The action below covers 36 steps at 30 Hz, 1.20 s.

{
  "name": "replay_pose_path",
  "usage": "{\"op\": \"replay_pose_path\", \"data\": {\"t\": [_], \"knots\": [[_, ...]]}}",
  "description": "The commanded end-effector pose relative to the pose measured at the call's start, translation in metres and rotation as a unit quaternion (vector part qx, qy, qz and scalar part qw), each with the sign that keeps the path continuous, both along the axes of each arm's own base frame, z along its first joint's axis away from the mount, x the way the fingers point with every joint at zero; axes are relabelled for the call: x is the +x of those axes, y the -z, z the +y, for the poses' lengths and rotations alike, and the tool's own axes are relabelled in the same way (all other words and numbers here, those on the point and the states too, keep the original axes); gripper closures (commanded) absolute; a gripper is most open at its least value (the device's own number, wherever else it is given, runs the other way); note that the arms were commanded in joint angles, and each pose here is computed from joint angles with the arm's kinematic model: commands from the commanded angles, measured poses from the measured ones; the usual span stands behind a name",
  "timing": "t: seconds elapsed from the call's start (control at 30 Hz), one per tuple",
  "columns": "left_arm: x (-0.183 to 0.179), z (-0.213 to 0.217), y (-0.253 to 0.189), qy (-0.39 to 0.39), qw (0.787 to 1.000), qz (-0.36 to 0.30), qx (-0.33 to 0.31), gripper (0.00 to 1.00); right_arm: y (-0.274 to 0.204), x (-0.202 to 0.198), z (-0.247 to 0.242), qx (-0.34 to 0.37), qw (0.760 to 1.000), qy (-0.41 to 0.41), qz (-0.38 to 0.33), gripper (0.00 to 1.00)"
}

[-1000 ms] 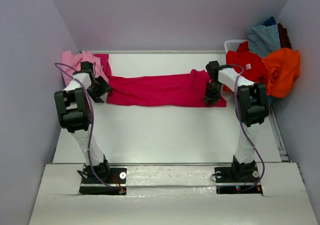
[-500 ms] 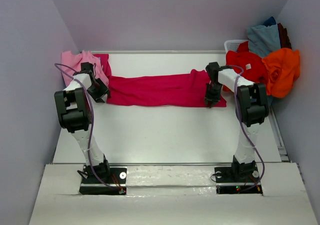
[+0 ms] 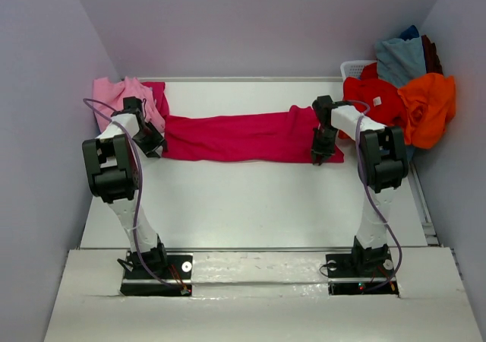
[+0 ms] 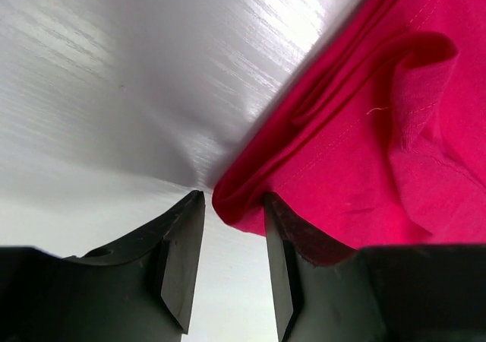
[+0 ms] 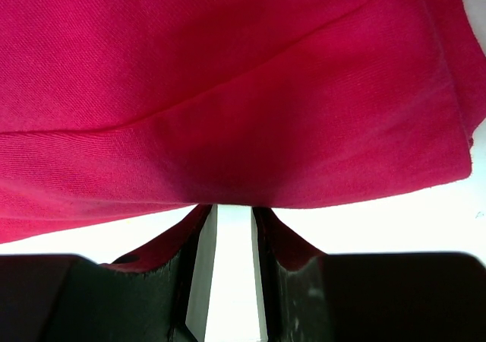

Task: Fold and stack the t-shirts
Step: Fold the tshirt

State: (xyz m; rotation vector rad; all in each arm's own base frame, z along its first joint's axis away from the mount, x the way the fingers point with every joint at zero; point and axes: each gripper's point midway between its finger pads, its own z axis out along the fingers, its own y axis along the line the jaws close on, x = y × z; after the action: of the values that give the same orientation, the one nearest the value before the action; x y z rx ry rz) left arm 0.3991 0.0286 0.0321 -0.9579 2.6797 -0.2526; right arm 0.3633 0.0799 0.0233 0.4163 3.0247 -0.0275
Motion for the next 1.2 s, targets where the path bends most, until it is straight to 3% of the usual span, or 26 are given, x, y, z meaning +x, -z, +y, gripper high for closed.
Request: {"op": "replay_pose_path", "data": {"t": [0.0,0.4,0.73,1.17], "knots": [[0.003,0.001,-0.024,0.006,0.999,-0.033,0.008,0.52,-0.006,0.005,-0.004,-0.003,1.0,0.007,-0.019,0.7],[0.0,-0.001,-0.026,0.007,0.999,-0.035,0.004,0.65,-0.003,0.001,-0.006,-0.007,1.0,0.008,-0.016,0.7],[-0.009,-0.002,-0.023,0.01,1.0,-0.027,0.003,0.94,-0.001,0.0,-0.007,-0.01,1.0,0.007,-0.012,0.7],[-0.024,-0.001,-0.018,0.01,1.0,-0.013,0.012,0.94,-0.004,0.0,-0.009,-0.015,1.0,0.007,-0.014,0.7]]}}
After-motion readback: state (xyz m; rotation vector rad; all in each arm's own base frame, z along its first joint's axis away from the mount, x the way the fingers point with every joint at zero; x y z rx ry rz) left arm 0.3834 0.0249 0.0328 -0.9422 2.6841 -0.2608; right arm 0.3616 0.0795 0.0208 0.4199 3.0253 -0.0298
